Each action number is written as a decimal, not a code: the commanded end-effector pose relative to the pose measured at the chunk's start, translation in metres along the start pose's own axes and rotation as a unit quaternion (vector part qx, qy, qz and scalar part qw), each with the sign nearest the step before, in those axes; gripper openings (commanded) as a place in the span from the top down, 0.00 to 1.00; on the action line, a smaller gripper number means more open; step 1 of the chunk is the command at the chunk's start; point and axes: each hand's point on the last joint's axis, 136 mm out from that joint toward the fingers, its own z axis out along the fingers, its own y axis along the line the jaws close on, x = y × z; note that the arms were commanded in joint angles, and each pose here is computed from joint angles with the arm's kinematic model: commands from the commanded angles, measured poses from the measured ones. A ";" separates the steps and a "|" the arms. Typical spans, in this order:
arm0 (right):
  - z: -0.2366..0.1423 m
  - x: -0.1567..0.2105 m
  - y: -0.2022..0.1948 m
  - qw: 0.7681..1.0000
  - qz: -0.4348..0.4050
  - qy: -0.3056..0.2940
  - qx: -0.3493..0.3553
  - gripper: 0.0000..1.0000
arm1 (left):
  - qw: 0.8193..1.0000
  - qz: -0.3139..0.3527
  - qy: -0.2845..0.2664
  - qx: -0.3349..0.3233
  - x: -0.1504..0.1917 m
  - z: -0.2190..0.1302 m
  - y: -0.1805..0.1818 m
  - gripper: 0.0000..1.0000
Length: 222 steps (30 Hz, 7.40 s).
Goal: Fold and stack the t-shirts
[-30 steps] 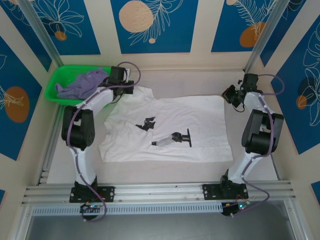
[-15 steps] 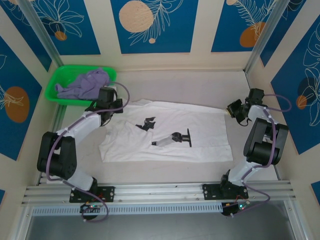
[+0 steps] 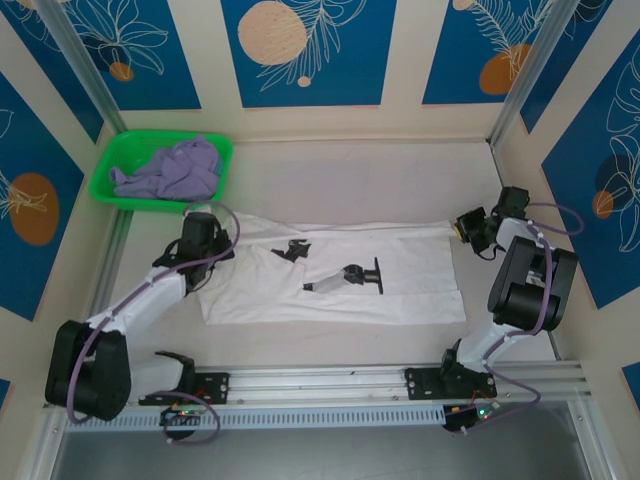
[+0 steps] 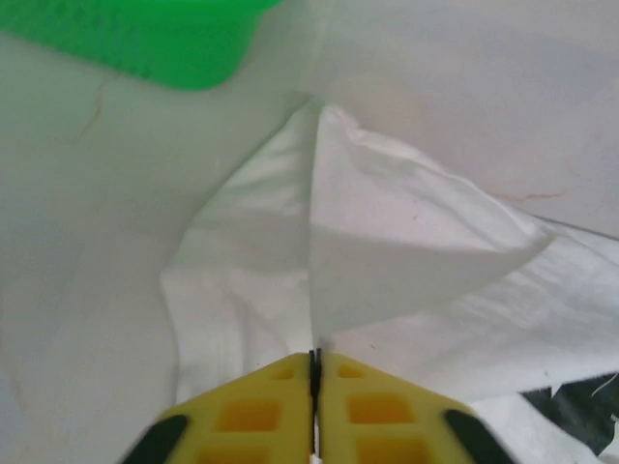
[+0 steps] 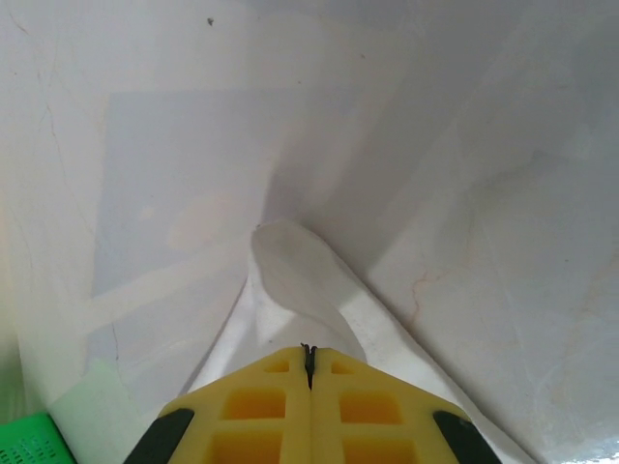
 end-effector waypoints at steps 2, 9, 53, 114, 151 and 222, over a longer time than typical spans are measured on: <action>-0.012 0.000 -0.009 0.998 0.059 -0.005 -0.020 0.78 | 0.993 -0.070 -0.051 -0.081 -0.003 -0.031 0.040 0.63; -0.036 0.001 -0.016 0.991 0.102 -0.048 -0.066 0.57 | 0.987 -0.106 -0.113 -0.045 -0.036 -0.060 0.030 0.40; 0.011 0.031 0.082 0.990 -0.104 0.008 -0.091 0.45 | 0.981 0.029 0.103 -0.164 -0.091 0.137 -0.055 0.63; 0.107 0.416 0.175 0.708 -0.639 0.292 -0.079 0.91 | 0.969 0.007 0.246 -0.003 0.019 0.149 -0.080 0.83; 0.020 0.399 0.129 0.703 -0.615 0.298 -0.197 0.57 | 0.975 0.012 0.219 0.028 -0.010 0.129 -0.086 0.73; 0.013 0.332 -0.045 0.853 -0.402 0.305 0.135 0.61 | 0.972 0.003 0.235 -0.029 0.013 0.166 -0.116 0.55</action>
